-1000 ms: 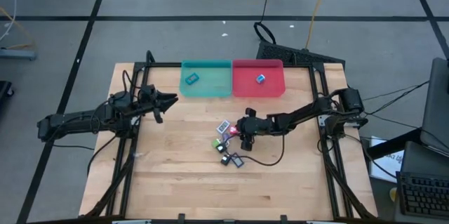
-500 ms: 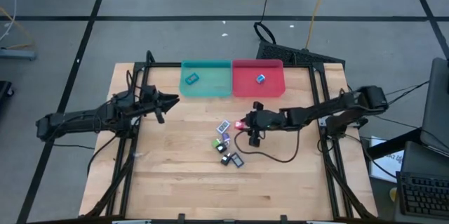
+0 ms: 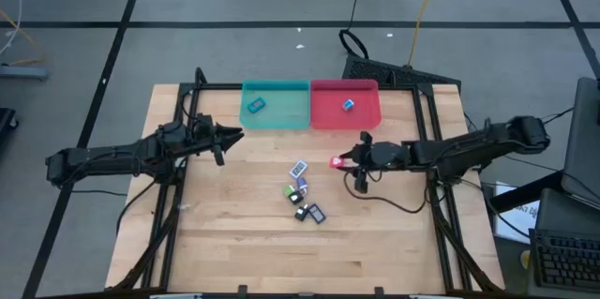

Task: Sort charging adapters and watches
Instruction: Put the red charging adapter in the red bin

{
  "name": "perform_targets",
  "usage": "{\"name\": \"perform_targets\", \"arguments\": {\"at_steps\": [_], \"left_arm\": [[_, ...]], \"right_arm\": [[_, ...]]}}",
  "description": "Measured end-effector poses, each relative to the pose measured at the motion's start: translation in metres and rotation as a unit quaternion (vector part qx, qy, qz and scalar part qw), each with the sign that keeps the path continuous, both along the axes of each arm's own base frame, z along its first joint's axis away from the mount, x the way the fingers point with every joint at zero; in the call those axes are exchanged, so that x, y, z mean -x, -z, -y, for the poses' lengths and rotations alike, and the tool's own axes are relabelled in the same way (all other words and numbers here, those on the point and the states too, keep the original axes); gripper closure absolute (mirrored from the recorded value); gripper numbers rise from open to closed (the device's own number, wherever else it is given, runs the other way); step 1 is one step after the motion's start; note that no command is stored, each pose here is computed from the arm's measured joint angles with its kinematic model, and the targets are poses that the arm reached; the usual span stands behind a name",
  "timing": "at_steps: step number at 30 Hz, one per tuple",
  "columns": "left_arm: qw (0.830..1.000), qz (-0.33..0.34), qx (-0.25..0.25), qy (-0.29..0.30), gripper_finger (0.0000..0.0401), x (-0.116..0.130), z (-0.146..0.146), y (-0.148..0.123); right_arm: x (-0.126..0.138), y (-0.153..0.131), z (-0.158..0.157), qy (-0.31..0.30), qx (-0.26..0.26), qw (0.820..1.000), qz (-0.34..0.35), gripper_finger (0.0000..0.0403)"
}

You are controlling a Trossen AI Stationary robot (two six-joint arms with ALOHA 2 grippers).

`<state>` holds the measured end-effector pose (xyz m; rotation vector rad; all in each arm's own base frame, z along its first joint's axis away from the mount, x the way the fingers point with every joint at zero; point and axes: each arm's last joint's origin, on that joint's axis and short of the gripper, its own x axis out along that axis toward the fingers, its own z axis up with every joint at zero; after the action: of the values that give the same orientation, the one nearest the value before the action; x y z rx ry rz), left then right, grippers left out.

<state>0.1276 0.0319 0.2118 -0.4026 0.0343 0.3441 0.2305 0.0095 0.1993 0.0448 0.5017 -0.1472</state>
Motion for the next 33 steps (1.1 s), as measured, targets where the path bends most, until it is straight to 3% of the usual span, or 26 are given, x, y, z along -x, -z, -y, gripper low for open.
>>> {"name": "perform_targets", "arguments": {"at_steps": [13, 33], "left_arm": [[1.000, 0.003, -0.002, 0.000, 0.0293, 0.000, 0.000, -0.001], [1.000, 0.002, -0.002, 0.000, 0.0293, 0.000, 0.000, -0.001]], "right_arm": [[0.037, -0.005, 0.002, 0.009, -0.022, 0.998, 0.057, 0.0262], [0.037, -0.008, 0.007, 0.035, -0.026, 0.995, 0.085, 0.0262]]}}
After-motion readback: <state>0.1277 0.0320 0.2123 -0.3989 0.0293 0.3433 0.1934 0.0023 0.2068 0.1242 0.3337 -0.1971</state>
